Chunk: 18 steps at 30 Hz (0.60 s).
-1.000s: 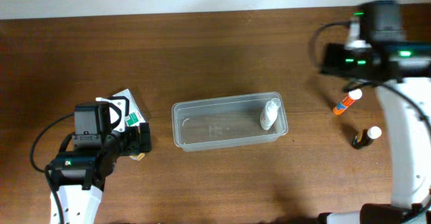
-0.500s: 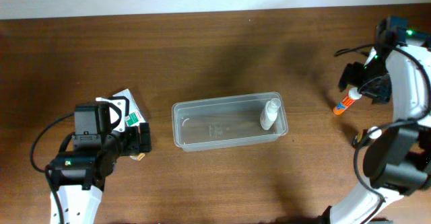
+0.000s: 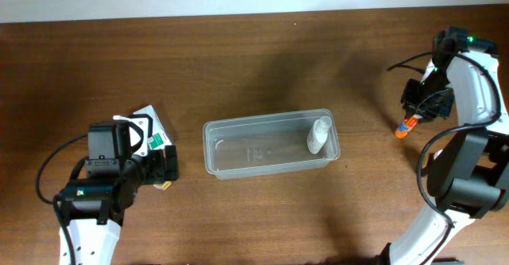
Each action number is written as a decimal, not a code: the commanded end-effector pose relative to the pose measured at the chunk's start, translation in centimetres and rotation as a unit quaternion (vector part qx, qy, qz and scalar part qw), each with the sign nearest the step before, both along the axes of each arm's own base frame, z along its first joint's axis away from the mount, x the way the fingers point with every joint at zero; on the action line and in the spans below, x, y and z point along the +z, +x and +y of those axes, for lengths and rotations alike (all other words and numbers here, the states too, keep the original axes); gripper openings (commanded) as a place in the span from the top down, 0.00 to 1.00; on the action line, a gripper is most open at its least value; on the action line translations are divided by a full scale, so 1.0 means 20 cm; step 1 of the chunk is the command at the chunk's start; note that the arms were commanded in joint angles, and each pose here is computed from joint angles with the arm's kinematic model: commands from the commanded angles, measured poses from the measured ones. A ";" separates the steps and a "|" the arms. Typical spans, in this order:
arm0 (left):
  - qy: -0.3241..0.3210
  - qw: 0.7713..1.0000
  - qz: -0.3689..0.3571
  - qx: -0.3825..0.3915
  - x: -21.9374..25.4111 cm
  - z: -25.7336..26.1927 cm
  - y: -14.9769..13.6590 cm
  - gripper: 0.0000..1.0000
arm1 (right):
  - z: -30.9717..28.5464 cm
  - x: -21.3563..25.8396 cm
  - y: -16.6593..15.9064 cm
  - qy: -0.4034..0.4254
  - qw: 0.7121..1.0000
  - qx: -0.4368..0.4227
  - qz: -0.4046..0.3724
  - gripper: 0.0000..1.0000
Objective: Pack container
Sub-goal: 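Grasp the orange tube with white cap using the right gripper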
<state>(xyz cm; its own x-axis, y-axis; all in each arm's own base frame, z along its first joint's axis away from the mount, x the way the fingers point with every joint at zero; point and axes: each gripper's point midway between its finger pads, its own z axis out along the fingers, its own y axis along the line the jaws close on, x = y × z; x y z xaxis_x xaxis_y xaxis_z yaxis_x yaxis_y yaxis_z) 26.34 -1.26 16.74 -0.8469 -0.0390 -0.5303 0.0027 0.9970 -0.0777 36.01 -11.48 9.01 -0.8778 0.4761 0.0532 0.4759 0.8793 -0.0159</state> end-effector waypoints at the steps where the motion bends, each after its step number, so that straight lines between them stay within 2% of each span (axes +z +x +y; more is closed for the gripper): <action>1: 0.006 1.000 -0.009 -0.012 0.04 -0.01 0.01 0.01 | 0.01 0.05 -0.01 0.001 1.000 0.001 -0.008 0.88; 8: 0.006 1.000 -0.009 -0.012 0.04 -0.01 0.01 0.01 | 0.13 0.37 -0.05 -0.005 0.996 0.041 -0.076 0.89; 14: 0.006 1.000 -0.009 -0.011 0.04 -0.01 0.01 0.00 | 0.42 0.73 -0.26 -0.001 0.983 0.128 -0.135 0.89; 18: 0.006 1.000 -0.009 -0.011 0.04 -0.01 0.01 0.01 | 0.67 0.92 -0.43 0.002 0.961 0.205 -0.185 0.88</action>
